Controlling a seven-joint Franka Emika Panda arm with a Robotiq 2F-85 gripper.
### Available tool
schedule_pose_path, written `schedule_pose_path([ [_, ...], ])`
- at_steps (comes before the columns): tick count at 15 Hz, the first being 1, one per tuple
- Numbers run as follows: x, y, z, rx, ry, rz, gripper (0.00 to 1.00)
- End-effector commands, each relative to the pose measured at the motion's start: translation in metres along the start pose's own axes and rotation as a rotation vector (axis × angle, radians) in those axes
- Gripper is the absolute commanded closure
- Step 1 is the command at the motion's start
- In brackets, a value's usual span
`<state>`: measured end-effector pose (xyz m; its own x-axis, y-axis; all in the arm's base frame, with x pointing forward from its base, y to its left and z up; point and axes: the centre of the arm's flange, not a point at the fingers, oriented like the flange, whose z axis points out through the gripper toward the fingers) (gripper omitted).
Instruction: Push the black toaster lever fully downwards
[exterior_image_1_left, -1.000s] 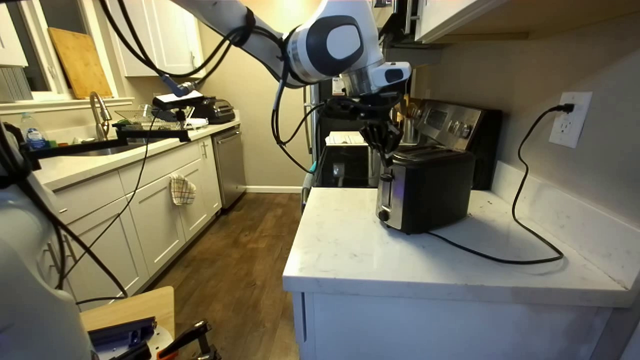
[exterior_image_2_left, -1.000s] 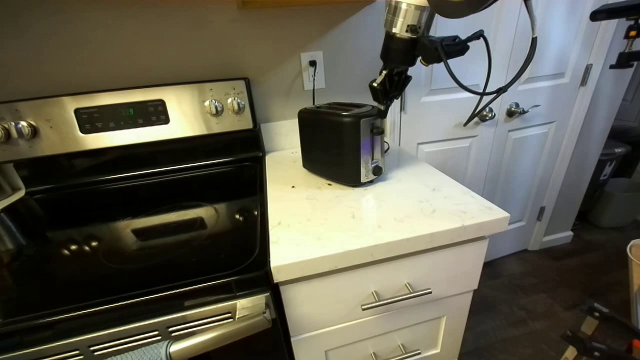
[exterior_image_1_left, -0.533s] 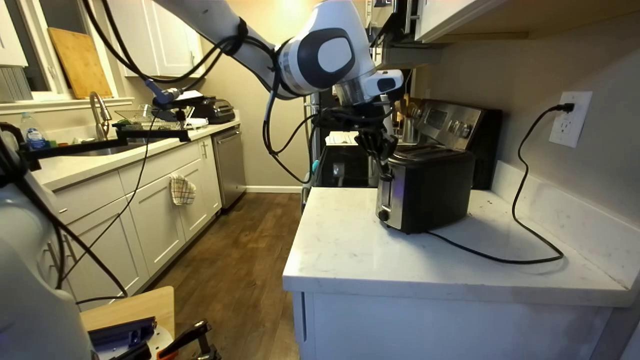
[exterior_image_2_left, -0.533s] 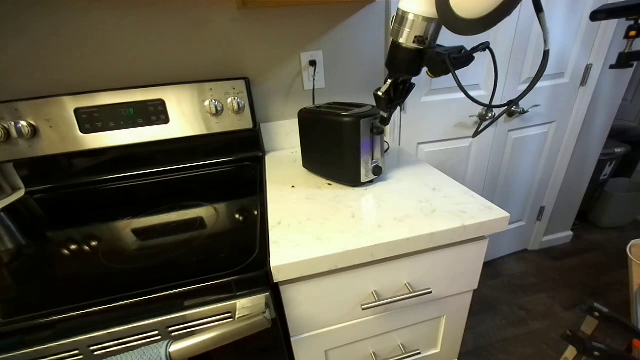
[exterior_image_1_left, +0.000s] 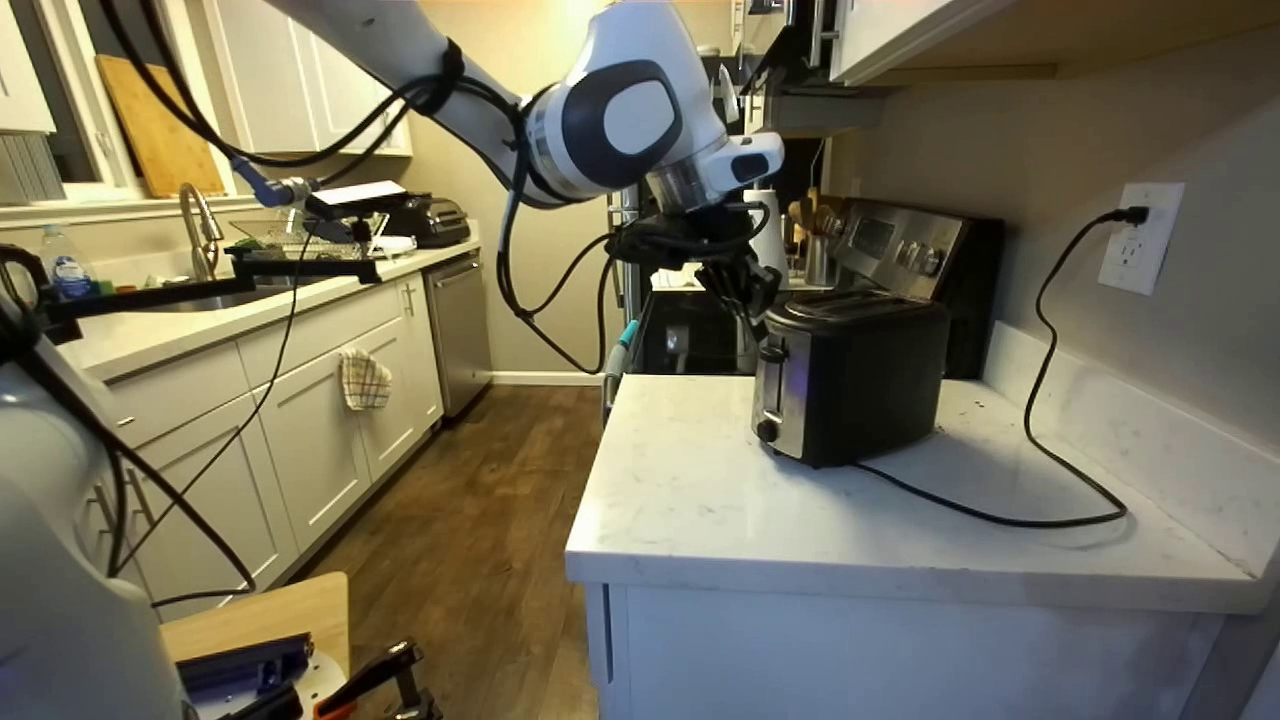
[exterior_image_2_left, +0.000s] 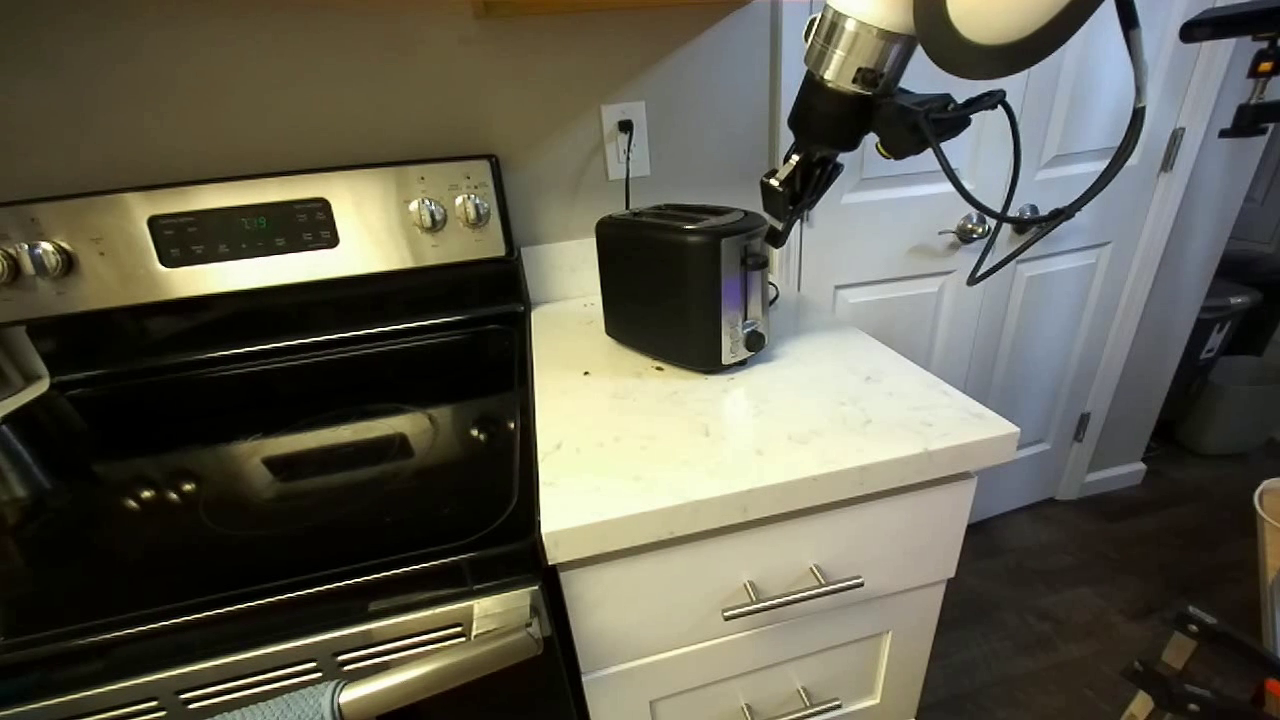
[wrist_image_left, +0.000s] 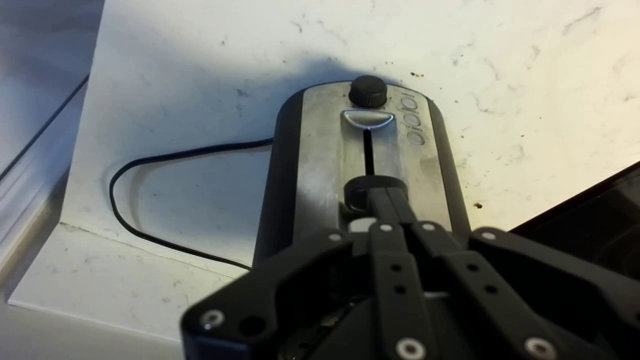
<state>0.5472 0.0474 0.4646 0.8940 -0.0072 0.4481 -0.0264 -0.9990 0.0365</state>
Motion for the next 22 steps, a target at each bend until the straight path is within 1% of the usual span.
schedule_pose_path([
  [1, -0.016, 0.002, 0.0, -0.016, 0.05, -0.001, 1.0],
  [8, -0.012, 0.007, 0.024, -0.014, 0.071, -0.006, 1.0],
  [14, -0.011, 0.016, 0.042, -0.016, 0.054, 0.007, 1.0],
  [22, -0.015, 0.022, 0.046, -0.017, 0.045, 0.008, 1.0],
])
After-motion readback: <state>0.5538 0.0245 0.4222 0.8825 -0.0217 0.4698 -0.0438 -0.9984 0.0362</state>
